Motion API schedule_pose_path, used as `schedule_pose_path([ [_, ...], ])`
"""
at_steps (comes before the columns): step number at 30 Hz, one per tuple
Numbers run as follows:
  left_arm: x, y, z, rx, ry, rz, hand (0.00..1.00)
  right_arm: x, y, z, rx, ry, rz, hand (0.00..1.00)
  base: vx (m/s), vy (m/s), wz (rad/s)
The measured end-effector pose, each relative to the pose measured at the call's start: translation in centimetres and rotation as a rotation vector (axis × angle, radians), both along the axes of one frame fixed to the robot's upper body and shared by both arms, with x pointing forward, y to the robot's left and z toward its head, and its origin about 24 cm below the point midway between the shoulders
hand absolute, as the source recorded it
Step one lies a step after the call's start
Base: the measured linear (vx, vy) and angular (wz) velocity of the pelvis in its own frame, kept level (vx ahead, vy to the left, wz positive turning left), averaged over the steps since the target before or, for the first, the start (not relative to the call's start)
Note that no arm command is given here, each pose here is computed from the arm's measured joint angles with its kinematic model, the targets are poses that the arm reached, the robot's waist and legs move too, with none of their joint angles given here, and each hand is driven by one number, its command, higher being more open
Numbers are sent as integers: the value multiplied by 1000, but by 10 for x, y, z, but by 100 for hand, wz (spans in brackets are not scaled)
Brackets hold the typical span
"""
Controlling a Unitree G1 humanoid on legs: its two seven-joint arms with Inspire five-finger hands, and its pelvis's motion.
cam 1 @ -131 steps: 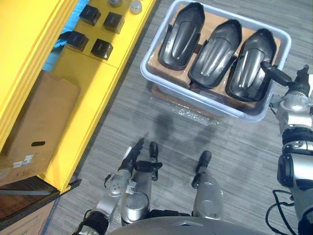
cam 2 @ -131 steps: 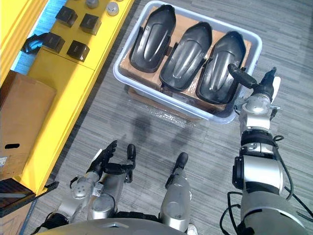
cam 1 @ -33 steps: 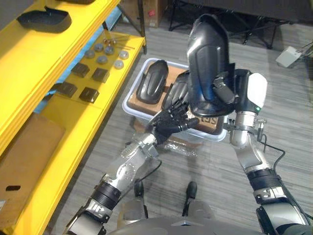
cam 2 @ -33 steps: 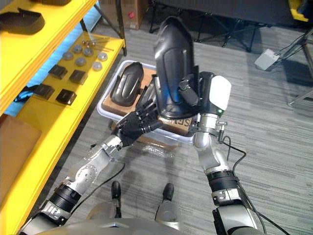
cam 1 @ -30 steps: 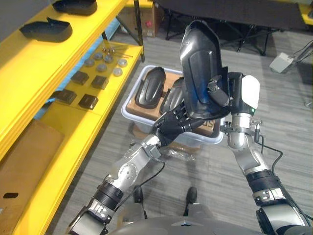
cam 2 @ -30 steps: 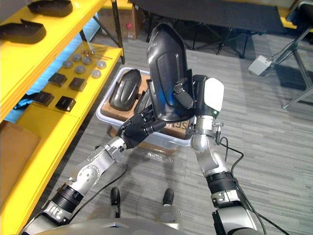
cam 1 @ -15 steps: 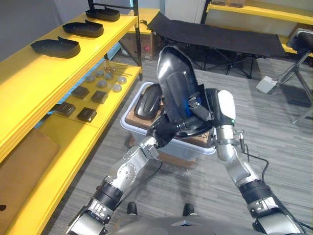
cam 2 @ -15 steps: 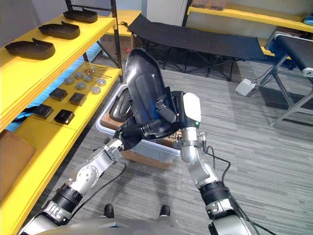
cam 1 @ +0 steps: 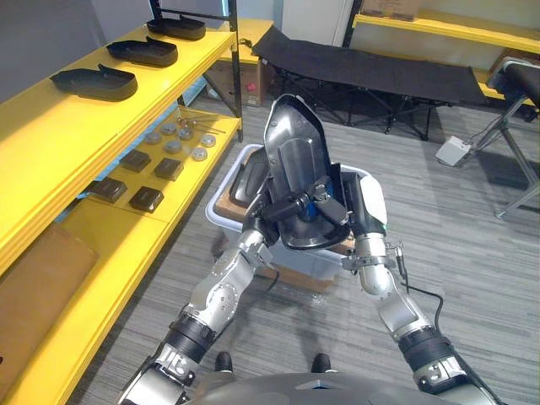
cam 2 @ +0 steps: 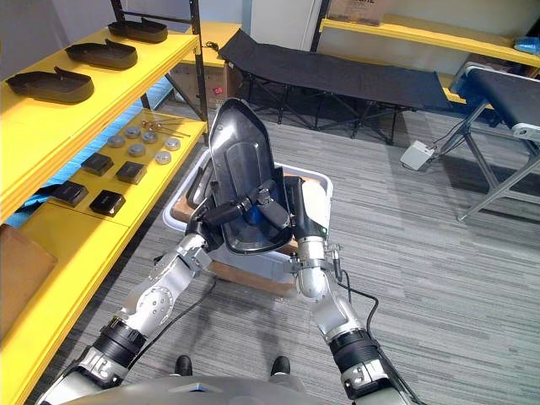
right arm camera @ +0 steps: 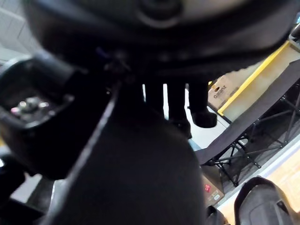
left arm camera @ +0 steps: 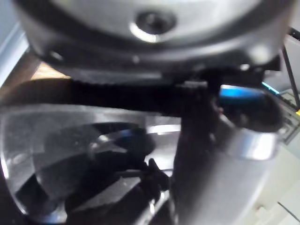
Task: Walk over and take three plastic housings, then place them on the shelf
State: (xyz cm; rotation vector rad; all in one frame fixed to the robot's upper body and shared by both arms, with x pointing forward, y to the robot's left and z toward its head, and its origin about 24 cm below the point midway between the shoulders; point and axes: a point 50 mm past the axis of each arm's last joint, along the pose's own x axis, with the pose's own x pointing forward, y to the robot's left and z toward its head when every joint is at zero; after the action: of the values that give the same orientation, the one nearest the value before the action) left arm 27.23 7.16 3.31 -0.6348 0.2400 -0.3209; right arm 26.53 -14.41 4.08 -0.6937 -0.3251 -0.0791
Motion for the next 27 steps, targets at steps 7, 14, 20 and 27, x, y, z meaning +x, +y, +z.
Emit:
schedule_pose_path([
  [7,-1,0,-6,15,25,27,0,-3,6,-2,6,-1,11,0,0,0,0],
  [14,-4,-2,-8,11,32,22,0,-8,7,-6,23,14,4,100,0,0,-4],
  [20,-5,-4,-6,24,1,26,0,-16,9,-8,109,15,-23,100,-7,-3,-3],
  [27,-1,-4,13,262,-213,87,0,-35,25,-19,310,97,-33,100,0,0,0],
])
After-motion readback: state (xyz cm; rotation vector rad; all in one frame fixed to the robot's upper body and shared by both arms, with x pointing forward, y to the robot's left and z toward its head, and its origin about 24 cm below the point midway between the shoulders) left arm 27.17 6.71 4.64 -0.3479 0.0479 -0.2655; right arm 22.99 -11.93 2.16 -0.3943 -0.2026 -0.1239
